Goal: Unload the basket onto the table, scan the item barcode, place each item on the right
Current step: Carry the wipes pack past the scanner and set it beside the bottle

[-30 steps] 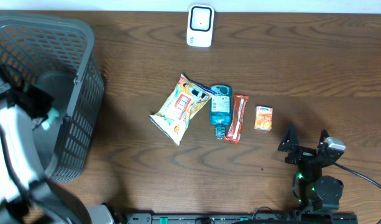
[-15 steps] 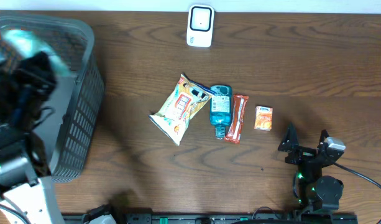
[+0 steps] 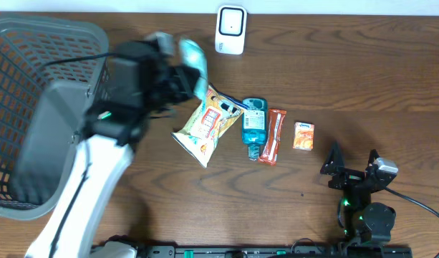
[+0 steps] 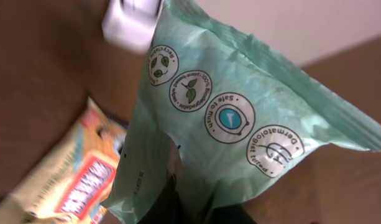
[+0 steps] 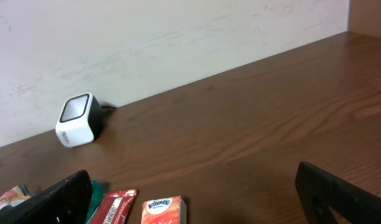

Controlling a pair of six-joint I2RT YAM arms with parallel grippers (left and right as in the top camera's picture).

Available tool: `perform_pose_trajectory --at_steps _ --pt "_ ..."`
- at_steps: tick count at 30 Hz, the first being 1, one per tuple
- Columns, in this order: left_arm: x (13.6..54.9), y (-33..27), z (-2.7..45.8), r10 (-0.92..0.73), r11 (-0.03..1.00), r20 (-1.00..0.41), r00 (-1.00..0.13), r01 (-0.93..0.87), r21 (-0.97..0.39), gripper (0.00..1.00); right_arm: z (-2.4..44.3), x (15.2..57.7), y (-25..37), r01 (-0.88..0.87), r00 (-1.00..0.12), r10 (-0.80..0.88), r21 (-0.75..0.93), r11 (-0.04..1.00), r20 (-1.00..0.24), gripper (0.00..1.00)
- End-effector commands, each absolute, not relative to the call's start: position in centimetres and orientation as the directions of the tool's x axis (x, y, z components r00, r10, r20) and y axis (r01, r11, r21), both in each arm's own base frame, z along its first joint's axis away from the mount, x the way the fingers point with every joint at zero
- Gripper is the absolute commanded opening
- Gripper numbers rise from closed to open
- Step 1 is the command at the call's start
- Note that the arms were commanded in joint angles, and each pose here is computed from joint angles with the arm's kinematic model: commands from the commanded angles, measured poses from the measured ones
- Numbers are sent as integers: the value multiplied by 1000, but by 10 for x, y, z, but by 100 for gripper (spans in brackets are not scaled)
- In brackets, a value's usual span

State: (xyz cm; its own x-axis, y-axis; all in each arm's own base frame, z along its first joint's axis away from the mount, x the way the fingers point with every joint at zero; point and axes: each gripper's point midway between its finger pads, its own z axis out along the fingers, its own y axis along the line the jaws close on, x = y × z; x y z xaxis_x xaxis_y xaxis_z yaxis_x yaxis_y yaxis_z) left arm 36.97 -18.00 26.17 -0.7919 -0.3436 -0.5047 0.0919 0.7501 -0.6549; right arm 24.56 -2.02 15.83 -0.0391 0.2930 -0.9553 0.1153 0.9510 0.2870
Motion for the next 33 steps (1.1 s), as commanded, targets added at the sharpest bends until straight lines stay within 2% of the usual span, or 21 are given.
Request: perform_pose_trajectory --at_steps 1,7,10,17,20,21,23,25,26,27,33 --pt "374 -213 215 -255 790 -452 -855 85 -607 8 158 245 -19 112 -40 295 289 951 -955 99" --pt "359 -257 126 -122 836 -290 -949 59 -545 7 158 245 -19 113 -40 295 289 951 -955 99" --pt "349 -263 96 -88 867 -235 -968 42 -497 7 158 245 -19 113 -40 295 289 951 -955 99" --pt "326 -239 48 -72 950 -132 -989 -27 -312 8 158 245 -19 113 -40 295 289 951 -955 99" --pt "320 -232 42 -72 959 -109 -991 -39 -282 9 158 245 -19 113 -40 295 289 951 -955 99" --pt "319 -231 42 -72 960 -105 -992 -40 -278 22 158 245 -19 112 -40 295 289 951 -955 99" --pt "318 -231 41 -73 960 -102 -992 -42 -277 31 158 245 -19 113 -40 295 289 951 -955 99" --pt "317 -230 41 -93 959 -93 -991 -64 -277 45 158 245 -19 112 -40 295 289 951 -955 99" --pt "317 -231 41 -102 957 -88 -991 -74 -281 58 158 245 -19 113 -40 295 289 951 -955 99" --pt "316 -232 42 -106 955 -81 -991 -79 -287 64 158 245 -19 112 -40 295 289 951 -955 99" --pt "310 -243 50 -91 935 -53 -995 -67 -348 65 158 245 -19 112 -40 295 289 951 -955 99"
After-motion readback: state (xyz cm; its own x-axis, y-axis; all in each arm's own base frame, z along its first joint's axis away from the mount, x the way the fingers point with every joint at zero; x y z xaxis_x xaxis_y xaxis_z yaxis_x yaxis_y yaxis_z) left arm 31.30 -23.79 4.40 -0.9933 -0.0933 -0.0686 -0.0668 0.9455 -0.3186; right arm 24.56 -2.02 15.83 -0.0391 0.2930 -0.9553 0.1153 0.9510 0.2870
